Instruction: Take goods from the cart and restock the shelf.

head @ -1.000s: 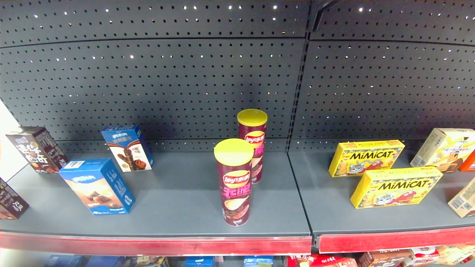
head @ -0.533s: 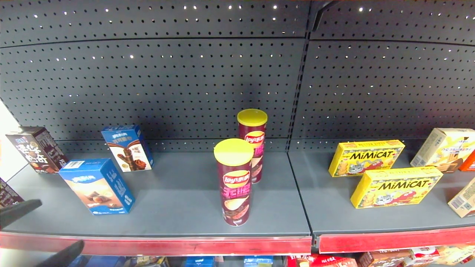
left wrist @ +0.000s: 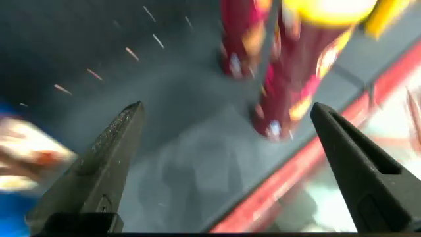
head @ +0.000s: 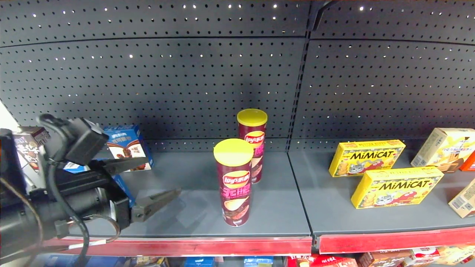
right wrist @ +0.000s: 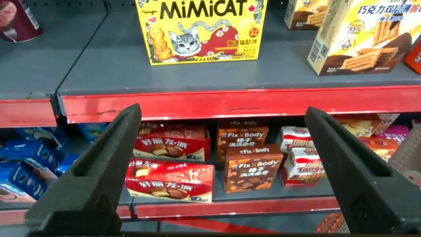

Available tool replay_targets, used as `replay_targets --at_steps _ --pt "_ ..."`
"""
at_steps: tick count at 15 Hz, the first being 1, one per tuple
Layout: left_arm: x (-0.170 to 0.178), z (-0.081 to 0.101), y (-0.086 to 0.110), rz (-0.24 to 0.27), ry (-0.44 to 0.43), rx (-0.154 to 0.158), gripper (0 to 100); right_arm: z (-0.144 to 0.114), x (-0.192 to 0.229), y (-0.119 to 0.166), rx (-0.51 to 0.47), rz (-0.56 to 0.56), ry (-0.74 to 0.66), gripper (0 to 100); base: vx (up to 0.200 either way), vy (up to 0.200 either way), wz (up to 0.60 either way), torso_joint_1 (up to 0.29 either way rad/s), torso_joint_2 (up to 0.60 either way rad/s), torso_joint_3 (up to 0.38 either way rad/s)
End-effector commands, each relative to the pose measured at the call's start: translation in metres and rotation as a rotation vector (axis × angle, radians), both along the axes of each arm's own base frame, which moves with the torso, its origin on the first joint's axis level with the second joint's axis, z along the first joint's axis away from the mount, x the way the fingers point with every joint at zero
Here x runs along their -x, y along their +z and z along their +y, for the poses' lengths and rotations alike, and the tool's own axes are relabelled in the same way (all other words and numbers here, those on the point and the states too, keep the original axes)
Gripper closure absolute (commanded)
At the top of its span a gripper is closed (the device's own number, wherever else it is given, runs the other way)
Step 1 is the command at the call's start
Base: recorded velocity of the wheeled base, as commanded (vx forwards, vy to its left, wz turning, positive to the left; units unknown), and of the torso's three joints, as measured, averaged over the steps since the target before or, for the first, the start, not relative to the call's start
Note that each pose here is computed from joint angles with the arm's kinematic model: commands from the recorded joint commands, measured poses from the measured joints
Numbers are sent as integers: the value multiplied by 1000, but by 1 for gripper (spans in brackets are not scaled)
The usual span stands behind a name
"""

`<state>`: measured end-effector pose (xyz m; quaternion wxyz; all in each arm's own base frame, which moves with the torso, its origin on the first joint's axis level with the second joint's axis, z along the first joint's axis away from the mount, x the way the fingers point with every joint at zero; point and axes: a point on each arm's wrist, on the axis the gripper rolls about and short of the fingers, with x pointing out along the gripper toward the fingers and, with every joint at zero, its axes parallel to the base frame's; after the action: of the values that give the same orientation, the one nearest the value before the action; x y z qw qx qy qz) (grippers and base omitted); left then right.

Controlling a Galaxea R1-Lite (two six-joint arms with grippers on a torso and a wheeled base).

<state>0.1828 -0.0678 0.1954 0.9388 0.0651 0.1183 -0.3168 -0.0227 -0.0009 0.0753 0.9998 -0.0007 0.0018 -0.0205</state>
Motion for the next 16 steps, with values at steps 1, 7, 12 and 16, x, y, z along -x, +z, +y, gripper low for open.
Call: replay_targets --at_steps 1,7,12,16 --pt "-14 -12 -22 98 -32 -35 0 0 0 0 0 -1 0 0 0 0 0 0 0 0" --pt "-21 -15 -36 138 -41 -81 0 0 0 0 0 -1 0 0 0 0 0 0 0 0" --pt "-36 -20 -48 185 -39 -102 0 0 0 0 0 -1 0 0 0 0 0 0 0 0" --pt "-51 -26 -54 207 -40 -111 0 0 0 0 0 -1 0 0 0 0 0 0 0 0"
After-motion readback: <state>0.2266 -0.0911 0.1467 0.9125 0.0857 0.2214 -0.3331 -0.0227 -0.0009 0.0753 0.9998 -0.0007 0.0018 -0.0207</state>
